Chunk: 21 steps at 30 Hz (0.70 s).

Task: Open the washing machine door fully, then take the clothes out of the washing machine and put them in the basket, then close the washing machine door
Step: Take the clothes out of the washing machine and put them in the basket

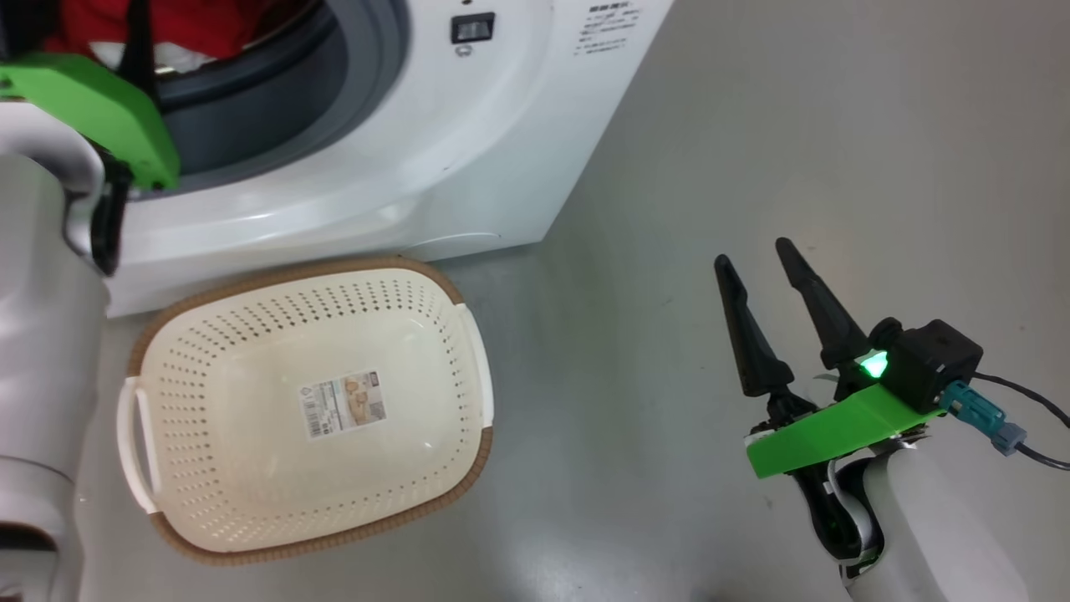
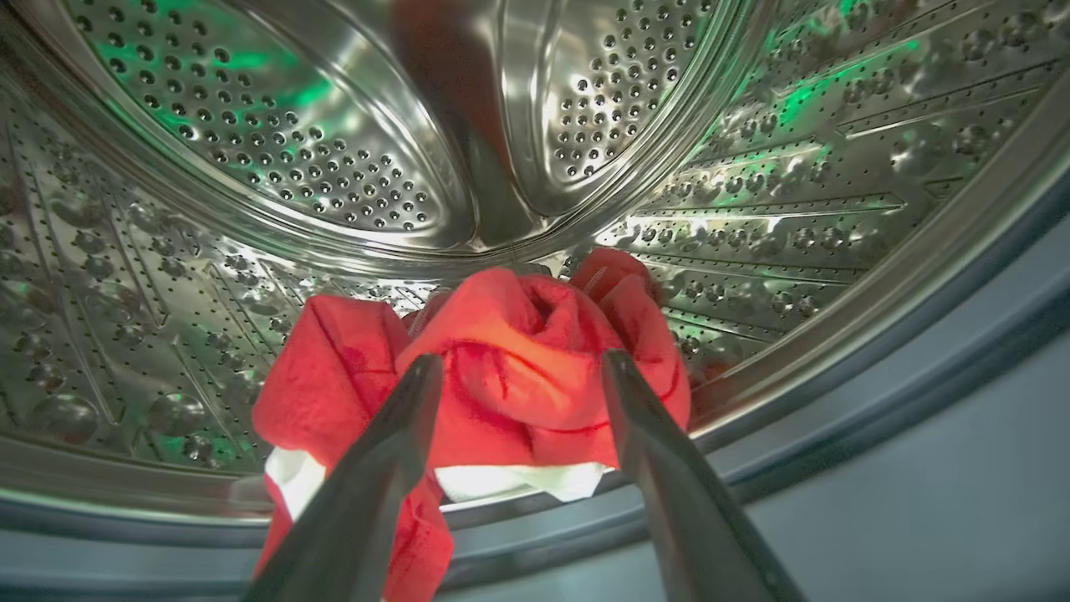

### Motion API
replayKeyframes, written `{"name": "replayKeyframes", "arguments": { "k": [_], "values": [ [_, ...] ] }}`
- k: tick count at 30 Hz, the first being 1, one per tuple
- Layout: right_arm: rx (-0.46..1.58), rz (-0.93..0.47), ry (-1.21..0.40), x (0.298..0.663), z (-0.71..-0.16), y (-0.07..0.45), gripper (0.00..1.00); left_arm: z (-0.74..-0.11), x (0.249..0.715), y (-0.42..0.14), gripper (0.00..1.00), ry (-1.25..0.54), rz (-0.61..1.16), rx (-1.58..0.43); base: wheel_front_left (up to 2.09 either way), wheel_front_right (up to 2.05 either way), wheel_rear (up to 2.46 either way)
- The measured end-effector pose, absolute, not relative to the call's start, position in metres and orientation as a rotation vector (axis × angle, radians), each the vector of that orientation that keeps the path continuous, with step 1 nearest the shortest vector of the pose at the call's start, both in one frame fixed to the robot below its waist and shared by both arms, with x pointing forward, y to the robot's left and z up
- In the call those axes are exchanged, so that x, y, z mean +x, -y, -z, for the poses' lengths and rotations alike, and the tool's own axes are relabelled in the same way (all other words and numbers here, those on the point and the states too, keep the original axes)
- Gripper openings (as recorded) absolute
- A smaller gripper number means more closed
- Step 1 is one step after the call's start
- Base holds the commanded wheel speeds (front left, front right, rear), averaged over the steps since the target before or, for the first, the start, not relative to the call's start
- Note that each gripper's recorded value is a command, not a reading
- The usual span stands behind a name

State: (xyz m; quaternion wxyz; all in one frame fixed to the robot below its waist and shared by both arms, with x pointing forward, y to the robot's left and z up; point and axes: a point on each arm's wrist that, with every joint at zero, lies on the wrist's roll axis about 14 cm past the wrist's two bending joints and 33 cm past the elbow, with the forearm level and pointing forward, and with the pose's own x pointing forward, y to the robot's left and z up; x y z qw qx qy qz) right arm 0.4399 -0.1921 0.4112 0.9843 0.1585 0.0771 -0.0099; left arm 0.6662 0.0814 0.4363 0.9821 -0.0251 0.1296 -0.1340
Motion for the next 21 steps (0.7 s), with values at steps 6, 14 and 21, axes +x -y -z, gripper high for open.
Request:
{"name": "replayKeyframes", "arguments": {
  "k": [6,14,21],
  "values": [
    [0.33,0.045,-0.173,0.436,-0.404,0.199,1.0,-0.422,0.675,-0.074,1.0,-0.295,0.278,-0.053,0.0,0.0,0.0],
    [0.324,0.053,-0.174,0.436,-0.404,0.203,1.0,-0.409,0.681,-0.071,1.0,-0.323,0.297,-0.035,0.0,0.0,0.0],
    [0.322,0.057,-0.176,0.436,-0.403,0.204,1.0,-0.404,0.682,-0.07,0.0,-0.338,0.303,-0.031,0.0,0.0,0.0]
  ]
}}
